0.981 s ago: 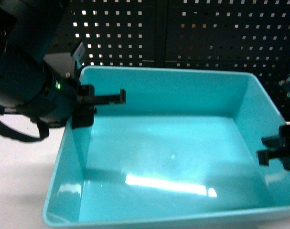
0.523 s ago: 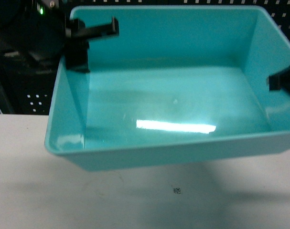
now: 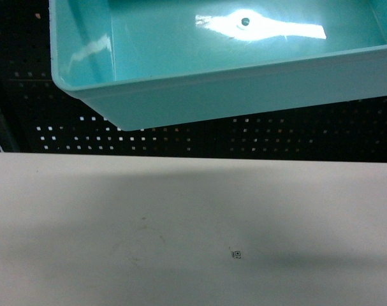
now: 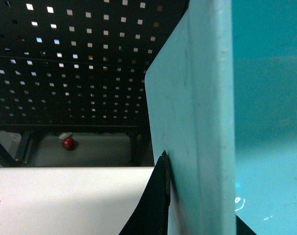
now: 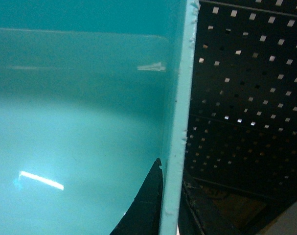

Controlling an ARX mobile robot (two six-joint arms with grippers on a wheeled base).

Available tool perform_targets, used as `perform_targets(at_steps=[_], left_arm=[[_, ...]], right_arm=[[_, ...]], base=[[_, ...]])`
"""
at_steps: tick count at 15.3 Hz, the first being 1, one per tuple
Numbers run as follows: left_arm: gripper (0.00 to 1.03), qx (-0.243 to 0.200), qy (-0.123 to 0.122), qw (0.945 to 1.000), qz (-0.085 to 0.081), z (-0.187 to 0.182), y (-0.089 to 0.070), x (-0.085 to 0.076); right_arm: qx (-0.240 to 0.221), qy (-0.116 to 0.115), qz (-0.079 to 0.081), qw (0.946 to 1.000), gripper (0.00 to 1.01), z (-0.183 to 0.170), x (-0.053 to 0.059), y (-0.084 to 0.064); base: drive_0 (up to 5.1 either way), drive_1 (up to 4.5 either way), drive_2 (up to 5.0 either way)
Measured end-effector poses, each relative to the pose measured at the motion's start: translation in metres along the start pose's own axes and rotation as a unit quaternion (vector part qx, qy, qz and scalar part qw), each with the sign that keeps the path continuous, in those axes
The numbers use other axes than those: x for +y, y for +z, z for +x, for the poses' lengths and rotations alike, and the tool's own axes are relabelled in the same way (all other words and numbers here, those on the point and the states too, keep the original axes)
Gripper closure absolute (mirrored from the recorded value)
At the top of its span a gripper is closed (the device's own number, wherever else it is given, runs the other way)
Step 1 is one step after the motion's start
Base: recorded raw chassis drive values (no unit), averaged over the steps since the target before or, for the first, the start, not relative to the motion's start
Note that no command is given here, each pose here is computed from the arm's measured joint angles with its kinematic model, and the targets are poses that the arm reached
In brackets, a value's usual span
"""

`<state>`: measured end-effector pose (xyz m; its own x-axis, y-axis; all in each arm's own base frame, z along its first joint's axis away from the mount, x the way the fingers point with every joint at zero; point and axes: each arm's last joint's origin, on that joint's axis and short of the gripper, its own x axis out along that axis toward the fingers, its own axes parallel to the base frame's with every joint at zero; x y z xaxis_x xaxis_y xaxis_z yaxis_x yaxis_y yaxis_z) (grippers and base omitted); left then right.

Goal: Stack blue boxes stably on right

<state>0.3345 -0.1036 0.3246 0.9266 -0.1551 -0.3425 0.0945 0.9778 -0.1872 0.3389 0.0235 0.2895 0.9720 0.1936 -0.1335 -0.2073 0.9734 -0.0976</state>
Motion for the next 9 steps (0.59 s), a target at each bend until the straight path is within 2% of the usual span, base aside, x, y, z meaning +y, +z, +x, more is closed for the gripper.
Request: perform_targets(at_steps=[1,9], left_arm=[[0.98,-0.006,0.004,1.0,0.002,-0.0005,-0.0116,0.0026],[0.98,-0.007,0.003,1.0,0.002,-0.0006,-0.0116,0.002]], right_arm=[[0.003,0.0,0.0,1.0,0.94,-0.0009,0.0005,-0.0055],[0.002,0.0,0.001,1.0,0.94,-0.0012,-0.0007,-0.0067]], base=[[0.0,0.0,0.0],[-1.5,-1.53,-1.5]])
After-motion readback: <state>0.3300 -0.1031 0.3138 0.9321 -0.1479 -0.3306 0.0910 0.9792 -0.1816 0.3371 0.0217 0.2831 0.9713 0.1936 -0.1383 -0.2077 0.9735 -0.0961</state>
